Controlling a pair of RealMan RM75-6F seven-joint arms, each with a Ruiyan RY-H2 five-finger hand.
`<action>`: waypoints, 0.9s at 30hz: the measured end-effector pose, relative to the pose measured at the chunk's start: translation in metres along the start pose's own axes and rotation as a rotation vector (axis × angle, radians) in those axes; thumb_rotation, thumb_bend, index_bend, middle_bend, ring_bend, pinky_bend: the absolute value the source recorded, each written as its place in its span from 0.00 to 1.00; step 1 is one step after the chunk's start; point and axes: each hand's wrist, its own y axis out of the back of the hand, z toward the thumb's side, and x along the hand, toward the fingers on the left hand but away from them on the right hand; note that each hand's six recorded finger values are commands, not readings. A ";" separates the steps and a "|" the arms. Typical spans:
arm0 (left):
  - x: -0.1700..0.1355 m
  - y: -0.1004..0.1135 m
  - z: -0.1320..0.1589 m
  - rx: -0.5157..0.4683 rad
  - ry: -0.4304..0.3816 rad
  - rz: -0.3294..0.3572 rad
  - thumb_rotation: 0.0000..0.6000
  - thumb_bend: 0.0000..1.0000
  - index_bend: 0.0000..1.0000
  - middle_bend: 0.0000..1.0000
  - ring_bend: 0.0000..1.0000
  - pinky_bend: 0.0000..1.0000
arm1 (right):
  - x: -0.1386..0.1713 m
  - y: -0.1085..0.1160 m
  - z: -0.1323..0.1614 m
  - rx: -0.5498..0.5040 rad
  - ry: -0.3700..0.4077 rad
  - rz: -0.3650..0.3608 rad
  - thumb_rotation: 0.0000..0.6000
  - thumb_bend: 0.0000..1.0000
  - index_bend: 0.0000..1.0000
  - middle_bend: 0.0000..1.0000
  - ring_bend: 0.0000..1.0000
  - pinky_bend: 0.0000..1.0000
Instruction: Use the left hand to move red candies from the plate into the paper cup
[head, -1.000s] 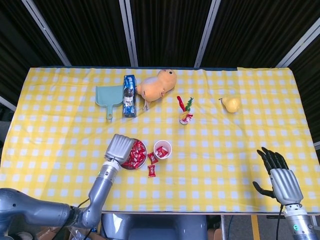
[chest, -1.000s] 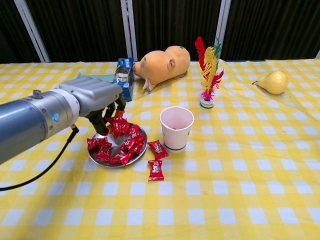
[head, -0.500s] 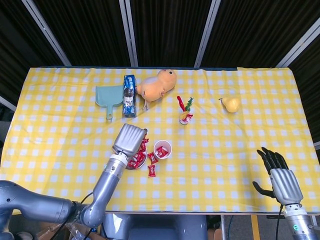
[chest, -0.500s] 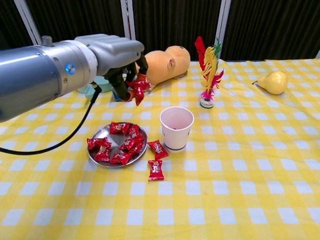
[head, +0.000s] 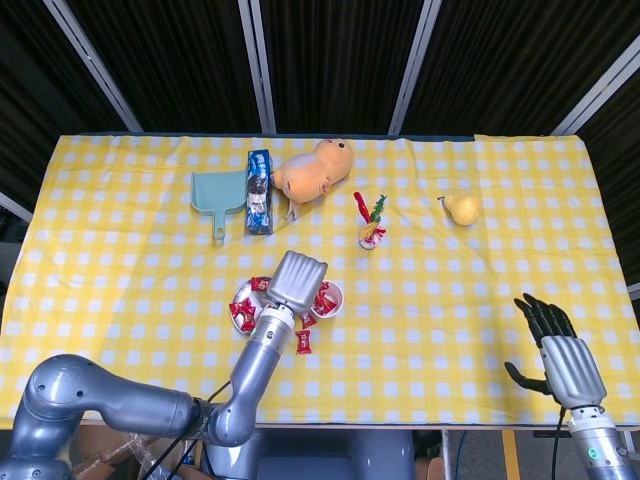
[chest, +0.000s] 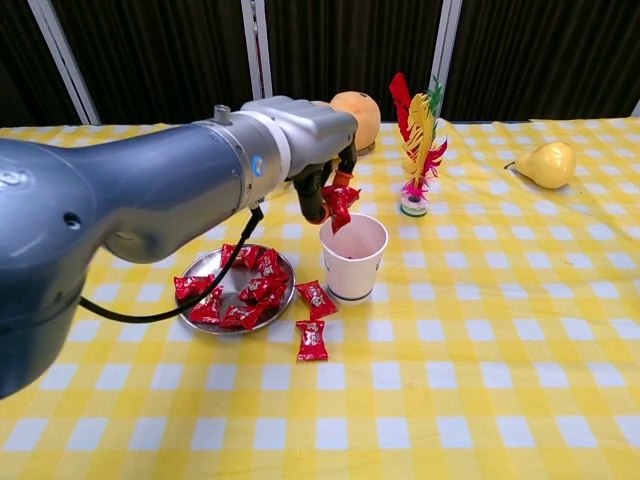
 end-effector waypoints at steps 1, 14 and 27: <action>0.001 -0.001 0.002 0.002 -0.001 -0.002 1.00 0.44 0.53 0.65 0.84 0.93 | 0.000 0.000 0.000 -0.002 -0.001 0.000 1.00 0.34 0.00 0.00 0.00 0.00; 0.012 -0.019 0.030 0.031 -0.035 -0.043 1.00 0.30 0.43 0.57 0.84 0.93 | -0.001 0.000 -0.001 -0.004 -0.004 0.003 1.00 0.34 0.00 0.00 0.00 0.00; 0.002 0.003 0.017 -0.055 -0.035 0.016 1.00 0.28 0.38 0.52 0.84 0.93 | -0.001 0.000 -0.001 0.004 -0.002 0.001 1.00 0.34 0.00 0.00 0.00 0.00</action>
